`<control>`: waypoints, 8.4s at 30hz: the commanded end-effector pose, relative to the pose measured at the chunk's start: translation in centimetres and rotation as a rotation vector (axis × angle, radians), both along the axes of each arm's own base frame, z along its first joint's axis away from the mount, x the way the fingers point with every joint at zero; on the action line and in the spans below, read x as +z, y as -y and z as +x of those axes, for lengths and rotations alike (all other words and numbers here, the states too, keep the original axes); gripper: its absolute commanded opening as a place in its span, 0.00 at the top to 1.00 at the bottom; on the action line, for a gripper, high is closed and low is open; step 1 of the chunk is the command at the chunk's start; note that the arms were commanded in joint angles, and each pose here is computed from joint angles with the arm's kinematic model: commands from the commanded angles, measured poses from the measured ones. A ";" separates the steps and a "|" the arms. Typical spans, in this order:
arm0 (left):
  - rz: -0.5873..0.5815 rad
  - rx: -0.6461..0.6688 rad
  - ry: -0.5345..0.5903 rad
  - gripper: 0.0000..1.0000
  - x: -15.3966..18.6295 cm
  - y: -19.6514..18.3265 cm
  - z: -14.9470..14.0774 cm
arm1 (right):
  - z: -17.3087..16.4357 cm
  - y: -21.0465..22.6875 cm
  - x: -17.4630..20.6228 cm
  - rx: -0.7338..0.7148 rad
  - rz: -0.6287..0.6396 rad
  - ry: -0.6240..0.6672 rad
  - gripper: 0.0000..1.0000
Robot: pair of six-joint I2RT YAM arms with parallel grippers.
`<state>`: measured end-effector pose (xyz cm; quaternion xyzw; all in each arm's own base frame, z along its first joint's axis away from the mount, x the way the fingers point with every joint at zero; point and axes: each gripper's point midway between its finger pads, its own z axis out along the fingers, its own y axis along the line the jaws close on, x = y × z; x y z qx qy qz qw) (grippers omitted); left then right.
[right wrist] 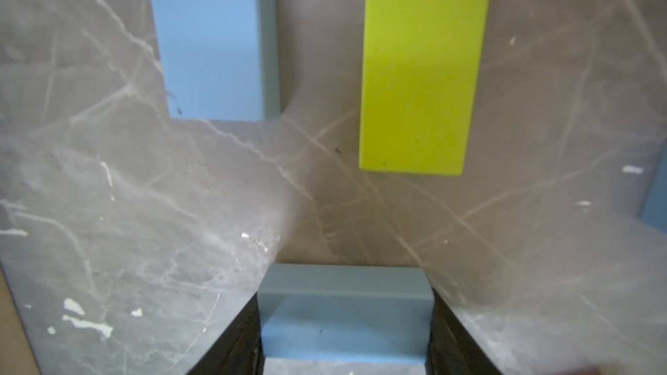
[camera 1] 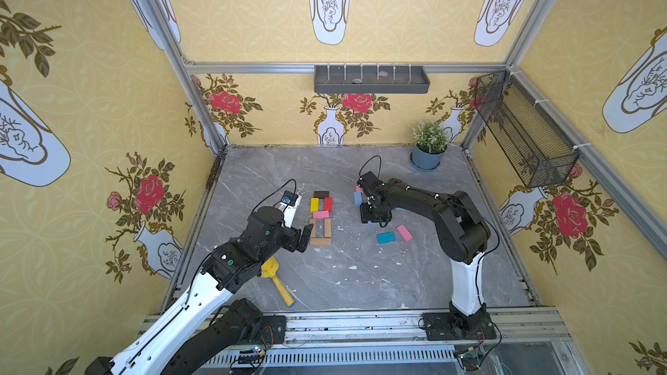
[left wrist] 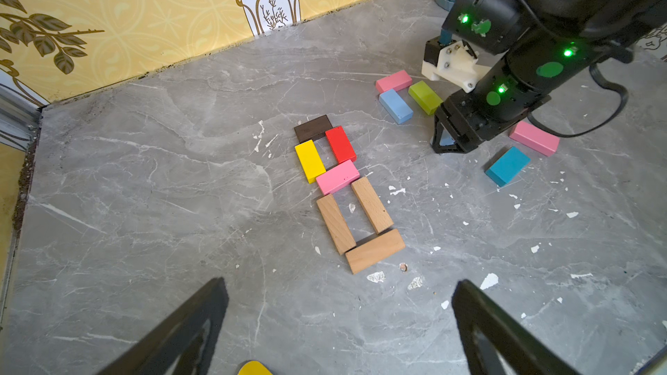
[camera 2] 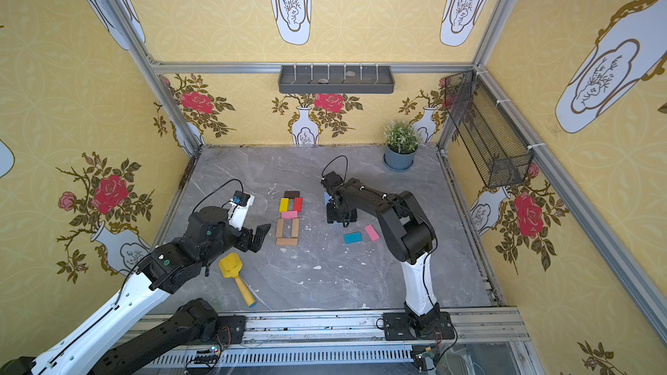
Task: Assemble the number 8 with building blocks
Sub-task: Assemble the building block at the center of the board, then pick up the building block from the center of the board, then assemble the building block at the center of the board.
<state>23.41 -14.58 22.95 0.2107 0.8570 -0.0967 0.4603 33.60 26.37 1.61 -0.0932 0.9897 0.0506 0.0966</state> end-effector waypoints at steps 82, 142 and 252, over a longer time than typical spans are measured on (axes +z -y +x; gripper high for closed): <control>0.012 -0.001 -0.014 0.00 -0.4 -0.1 -0.1 | 2.8 -2.0 1.6 0.028 0.068 0.037 0.12; 0.009 -0.003 -0.012 0.00 -0.3 -0.1 -0.2 | 6.7 12.8 -0.3 -0.035 -0.103 0.085 0.24; 0.002 -0.004 -0.008 0.00 -0.1 -0.1 -0.2 | -5.9 -4.7 0.3 -0.394 -0.019 -0.054 0.50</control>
